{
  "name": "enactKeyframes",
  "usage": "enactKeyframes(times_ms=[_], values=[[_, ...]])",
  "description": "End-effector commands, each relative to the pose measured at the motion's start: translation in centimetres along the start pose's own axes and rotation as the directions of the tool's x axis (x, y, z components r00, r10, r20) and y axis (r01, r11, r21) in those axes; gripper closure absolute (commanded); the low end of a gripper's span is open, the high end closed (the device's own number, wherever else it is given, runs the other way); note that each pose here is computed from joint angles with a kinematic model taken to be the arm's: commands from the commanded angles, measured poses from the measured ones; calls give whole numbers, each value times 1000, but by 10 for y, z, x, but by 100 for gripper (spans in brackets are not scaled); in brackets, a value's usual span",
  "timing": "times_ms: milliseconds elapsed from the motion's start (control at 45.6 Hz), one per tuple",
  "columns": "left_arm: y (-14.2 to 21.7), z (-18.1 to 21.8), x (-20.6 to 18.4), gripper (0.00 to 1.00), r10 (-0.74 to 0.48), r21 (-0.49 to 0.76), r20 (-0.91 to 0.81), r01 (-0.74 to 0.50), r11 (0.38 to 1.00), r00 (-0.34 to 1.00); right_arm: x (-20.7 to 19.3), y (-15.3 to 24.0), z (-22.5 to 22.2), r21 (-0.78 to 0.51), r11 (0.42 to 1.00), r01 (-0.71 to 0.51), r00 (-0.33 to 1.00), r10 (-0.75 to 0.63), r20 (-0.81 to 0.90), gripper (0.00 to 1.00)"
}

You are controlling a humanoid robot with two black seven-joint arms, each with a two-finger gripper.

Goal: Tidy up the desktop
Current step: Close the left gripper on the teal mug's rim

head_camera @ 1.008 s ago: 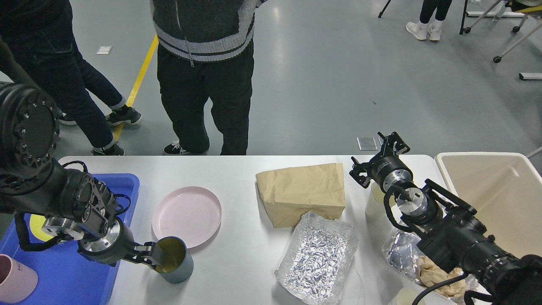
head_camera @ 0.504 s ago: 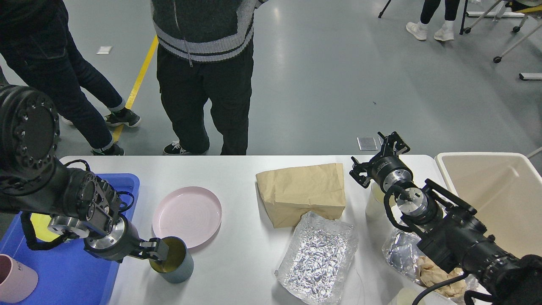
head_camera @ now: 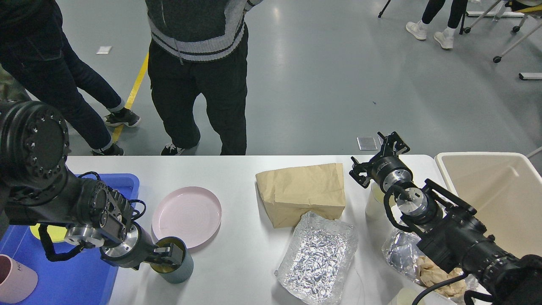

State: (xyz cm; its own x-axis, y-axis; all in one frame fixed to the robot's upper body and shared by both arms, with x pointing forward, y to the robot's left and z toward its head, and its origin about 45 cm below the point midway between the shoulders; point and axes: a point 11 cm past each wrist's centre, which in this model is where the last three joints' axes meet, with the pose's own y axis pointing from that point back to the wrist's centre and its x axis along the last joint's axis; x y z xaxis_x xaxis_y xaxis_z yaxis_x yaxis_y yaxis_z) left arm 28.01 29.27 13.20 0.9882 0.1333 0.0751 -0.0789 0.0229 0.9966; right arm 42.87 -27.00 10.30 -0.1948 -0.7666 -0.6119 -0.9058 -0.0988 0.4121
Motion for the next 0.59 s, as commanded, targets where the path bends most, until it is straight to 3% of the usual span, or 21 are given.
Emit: enactKeyframes(times_ms=[0,241,570], values=[[-2,-1,2,8,4,4,0,-4,1000,1000,0,0,0,0,1000,1,1000,-1,0,0],[-6,-4,-1,9,0,17,-2,0,1000,1000,0,0,-1,1,1000,1,1000,-1,-1,0],[-16,-9,-2,23,24,22,-1,-24,999,1000,0,0,-1,1,1000,1,1000,-1,-1,0]])
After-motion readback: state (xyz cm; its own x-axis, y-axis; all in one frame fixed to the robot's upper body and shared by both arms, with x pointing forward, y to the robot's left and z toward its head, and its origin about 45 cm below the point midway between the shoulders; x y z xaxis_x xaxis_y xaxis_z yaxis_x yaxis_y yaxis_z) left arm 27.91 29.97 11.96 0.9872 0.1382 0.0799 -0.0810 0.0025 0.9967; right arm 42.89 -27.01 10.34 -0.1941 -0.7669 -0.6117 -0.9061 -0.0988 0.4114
